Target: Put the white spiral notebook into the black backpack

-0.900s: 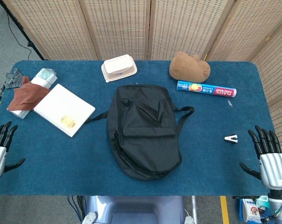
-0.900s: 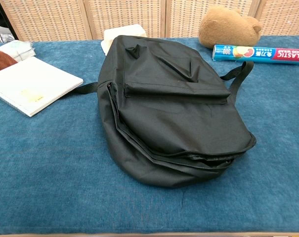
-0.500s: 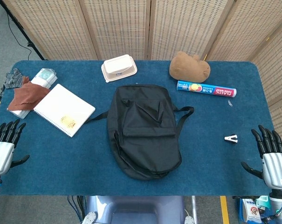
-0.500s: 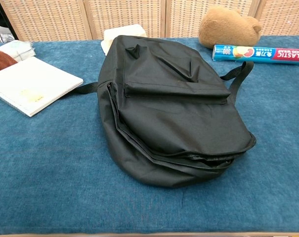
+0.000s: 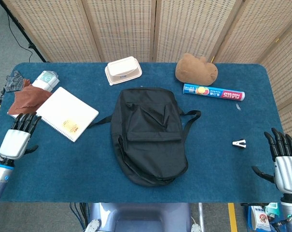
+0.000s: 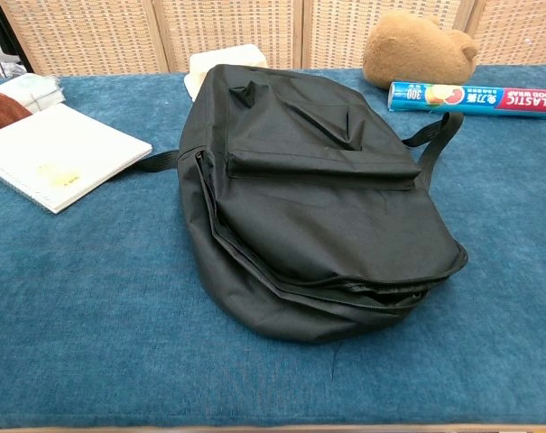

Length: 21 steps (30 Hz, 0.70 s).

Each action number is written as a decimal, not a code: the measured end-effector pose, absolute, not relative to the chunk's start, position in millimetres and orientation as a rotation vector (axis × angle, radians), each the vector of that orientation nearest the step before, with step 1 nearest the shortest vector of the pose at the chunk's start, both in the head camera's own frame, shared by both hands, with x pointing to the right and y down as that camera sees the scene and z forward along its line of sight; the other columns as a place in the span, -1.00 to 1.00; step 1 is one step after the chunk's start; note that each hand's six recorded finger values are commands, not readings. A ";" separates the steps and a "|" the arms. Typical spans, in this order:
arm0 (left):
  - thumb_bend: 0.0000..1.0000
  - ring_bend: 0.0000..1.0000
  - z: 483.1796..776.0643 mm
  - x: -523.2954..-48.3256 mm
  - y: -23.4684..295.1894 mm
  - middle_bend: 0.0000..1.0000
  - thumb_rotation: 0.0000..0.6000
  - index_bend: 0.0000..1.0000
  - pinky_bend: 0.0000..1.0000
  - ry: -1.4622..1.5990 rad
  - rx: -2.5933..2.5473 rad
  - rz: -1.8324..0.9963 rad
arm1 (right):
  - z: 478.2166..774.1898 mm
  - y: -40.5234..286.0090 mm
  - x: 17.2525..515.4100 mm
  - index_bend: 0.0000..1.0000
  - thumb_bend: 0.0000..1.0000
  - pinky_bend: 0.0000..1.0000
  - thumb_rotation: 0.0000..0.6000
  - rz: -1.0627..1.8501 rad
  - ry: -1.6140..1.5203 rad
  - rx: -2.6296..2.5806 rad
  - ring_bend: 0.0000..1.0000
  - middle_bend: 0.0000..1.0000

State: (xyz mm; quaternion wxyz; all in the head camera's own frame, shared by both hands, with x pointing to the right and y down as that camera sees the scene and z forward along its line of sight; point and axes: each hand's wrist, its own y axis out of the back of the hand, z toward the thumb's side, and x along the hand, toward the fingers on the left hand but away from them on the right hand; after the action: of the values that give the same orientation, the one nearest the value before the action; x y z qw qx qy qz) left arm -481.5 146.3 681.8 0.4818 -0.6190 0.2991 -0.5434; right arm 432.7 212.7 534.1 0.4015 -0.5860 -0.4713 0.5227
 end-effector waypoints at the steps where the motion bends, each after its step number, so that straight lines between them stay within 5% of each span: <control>1: -0.97 -1.00 687.3 -478.4 144.5 -1.00 1.00 -1.00 -1.00 0.725 -1.515 -1.325 | 534.3 212.4 433.3 -1.00 -1.00 -1.00 1.00 1.324 -1.193 -1.481 -1.00 -1.00; 21: -0.97 -1.00 741.0 -414.7 120.1 -1.00 1.00 -1.00 -1.00 0.633 -1.605 -1.296 | 535.3 209.3 437.8 -1.00 -1.00 -1.00 1.00 1.338 -1.205 -1.479 -1.00 -1.00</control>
State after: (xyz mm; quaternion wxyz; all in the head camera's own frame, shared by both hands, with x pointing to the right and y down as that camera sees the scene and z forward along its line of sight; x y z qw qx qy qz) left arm -414.7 120.1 741.0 0.4722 -0.6557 0.2586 -0.5293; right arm 437.8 209.3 535.3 0.3948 -0.5831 -0.4753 0.5275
